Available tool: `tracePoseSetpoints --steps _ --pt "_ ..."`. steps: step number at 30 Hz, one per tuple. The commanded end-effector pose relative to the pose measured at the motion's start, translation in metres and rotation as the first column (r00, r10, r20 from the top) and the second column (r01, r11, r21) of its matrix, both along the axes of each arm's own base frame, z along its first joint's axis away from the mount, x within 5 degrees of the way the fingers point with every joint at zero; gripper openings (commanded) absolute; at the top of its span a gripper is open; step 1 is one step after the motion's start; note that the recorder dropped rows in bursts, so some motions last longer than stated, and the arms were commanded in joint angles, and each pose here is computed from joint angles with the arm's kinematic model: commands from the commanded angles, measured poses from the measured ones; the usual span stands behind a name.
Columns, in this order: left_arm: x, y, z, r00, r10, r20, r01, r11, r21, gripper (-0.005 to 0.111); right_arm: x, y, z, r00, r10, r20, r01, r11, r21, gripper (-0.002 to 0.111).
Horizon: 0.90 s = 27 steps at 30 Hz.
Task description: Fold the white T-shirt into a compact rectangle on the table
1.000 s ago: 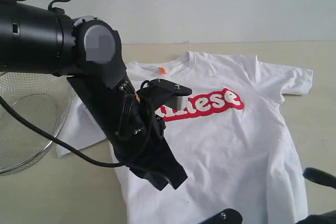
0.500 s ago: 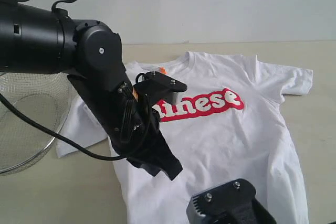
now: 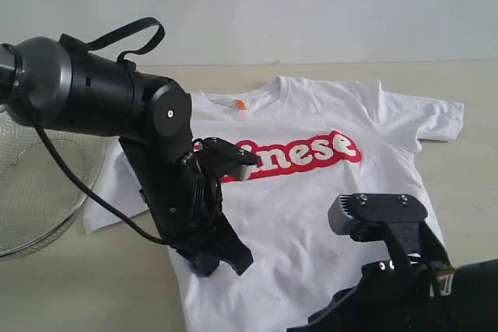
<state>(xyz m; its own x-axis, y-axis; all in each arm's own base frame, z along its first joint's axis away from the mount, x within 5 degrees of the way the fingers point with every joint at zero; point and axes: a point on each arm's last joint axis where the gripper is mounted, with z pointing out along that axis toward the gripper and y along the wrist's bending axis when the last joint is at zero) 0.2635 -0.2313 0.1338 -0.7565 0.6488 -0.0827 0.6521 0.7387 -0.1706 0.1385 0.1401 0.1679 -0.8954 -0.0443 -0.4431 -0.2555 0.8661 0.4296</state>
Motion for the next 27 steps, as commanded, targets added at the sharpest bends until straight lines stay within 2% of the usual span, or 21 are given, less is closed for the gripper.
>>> tracePoseSetpoints --steps 1,9,13,18,22,27 --pt "0.011 0.012 -0.001 0.999 0.039 0.023 -0.039 0.999 0.012 0.005 0.003 -0.003 0.001 0.999 0.004 0.037 -0.004 1.000 -0.011 0.000" --pt "0.030 0.033 -0.001 0.993 0.093 0.073 -0.094 0.995 0.012 0.005 0.013 0.004 0.015 0.993 0.033 0.110 -0.033 0.999 -0.003 0.000" --pt "0.036 0.039 -0.002 0.989 0.119 0.084 -0.120 0.993 0.005 0.005 0.034 -0.003 0.029 0.987 -0.032 0.158 0.031 0.999 0.012 0.000" --pt "0.037 0.039 -0.007 0.989 0.112 0.091 -0.113 0.994 0.006 0.005 0.069 -0.034 0.051 0.977 -0.135 0.164 0.137 0.991 0.003 0.000" --pt "0.041 0.038 -0.010 0.988 0.101 0.113 -0.103 0.995 0.012 0.005 0.095 -0.073 0.068 0.959 -0.240 0.150 0.247 0.969 -0.026 0.000" --pt "0.053 0.030 -0.012 0.990 0.106 0.090 -0.108 0.994 0.021 0.005 0.118 -0.112 0.060 0.938 -0.343 0.037 0.345 0.936 -0.072 0.000"
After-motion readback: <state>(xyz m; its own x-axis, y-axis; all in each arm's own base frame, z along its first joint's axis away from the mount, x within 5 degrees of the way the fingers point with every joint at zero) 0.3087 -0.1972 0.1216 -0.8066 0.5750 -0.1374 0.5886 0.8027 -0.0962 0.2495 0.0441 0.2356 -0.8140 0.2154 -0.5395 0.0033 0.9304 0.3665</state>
